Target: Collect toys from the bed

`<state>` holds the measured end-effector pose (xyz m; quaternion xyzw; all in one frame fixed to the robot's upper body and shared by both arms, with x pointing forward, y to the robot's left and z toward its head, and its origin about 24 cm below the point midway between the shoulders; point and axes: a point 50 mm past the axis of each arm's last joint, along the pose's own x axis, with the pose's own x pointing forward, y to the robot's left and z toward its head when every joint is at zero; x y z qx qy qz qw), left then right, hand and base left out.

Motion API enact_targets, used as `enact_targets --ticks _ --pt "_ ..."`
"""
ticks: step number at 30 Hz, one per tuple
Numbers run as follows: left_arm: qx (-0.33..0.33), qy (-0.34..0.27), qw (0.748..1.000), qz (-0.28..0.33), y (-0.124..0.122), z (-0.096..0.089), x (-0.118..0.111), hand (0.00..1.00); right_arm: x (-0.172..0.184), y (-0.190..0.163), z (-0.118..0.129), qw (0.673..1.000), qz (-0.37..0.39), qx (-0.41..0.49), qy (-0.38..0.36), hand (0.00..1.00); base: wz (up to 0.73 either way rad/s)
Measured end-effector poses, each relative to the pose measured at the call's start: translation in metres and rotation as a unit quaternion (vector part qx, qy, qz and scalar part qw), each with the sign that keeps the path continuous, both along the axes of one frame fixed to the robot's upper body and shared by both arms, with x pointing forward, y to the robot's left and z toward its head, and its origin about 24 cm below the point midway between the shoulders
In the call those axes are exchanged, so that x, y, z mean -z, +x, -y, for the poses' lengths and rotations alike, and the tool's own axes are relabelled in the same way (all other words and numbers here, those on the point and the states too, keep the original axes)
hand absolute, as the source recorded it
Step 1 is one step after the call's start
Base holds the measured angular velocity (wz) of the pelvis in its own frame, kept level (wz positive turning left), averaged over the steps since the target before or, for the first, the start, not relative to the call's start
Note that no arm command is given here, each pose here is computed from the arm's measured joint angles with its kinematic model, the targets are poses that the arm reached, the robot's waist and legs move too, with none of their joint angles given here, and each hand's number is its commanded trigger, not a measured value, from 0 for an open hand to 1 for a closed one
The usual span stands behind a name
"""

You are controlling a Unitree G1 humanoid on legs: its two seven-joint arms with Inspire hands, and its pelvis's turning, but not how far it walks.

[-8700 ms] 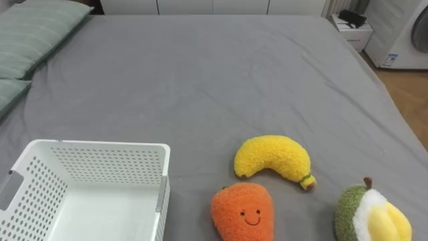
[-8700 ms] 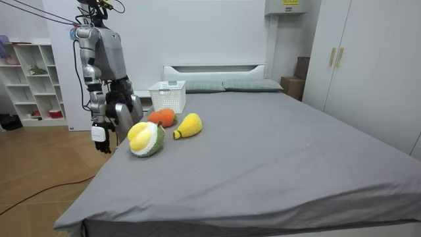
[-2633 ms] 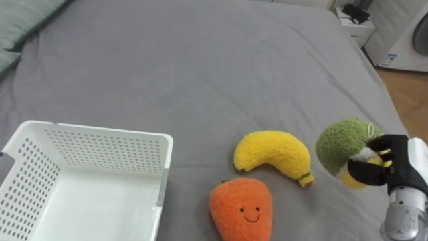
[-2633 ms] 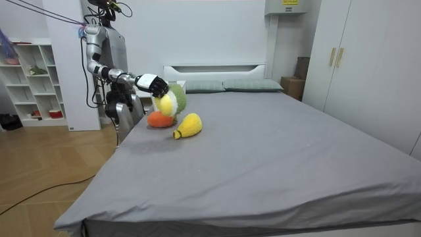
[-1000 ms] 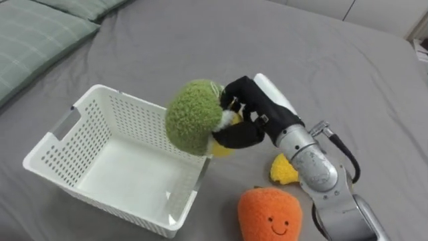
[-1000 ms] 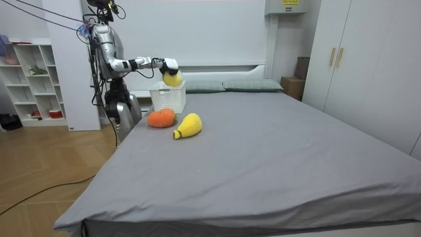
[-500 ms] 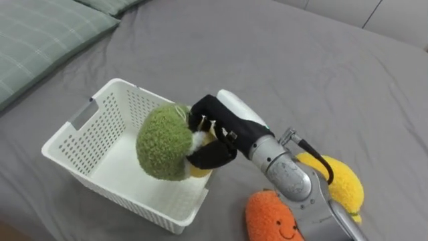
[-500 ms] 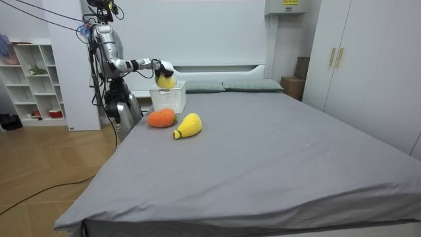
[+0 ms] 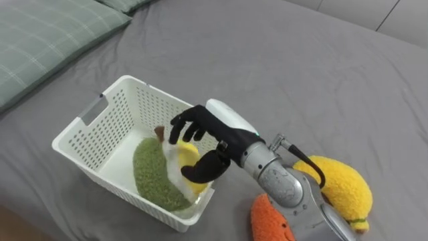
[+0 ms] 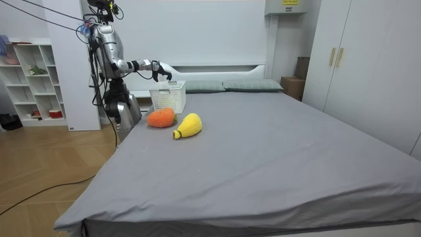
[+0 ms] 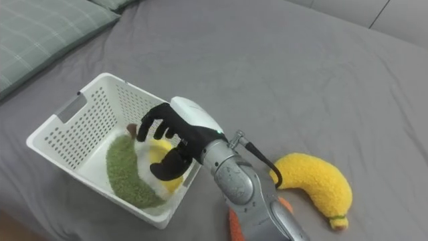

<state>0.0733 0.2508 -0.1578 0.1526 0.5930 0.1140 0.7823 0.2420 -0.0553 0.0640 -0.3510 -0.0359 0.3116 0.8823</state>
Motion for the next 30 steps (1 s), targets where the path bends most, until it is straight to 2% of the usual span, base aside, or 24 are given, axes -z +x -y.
enact_targets --ticks 15,23,30 --pt "0.000 -0.001 1.000 0.000 0.000 0.000 0.000 0.00 -0.001 0.000 0.001 1.000 0.004 0.005 0.006 0.00 0.00" --pt "-0.001 -0.002 1.000 0.000 0.000 0.000 0.000 0.00 -0.001 0.001 0.002 0.999 -0.008 0.012 0.037 0.00 0.00" --pt "-0.019 -0.005 1.000 -0.012 -0.009 0.000 0.002 0.00 -0.002 0.005 0.015 0.998 0.001 0.041 0.045 0.00 0.00"
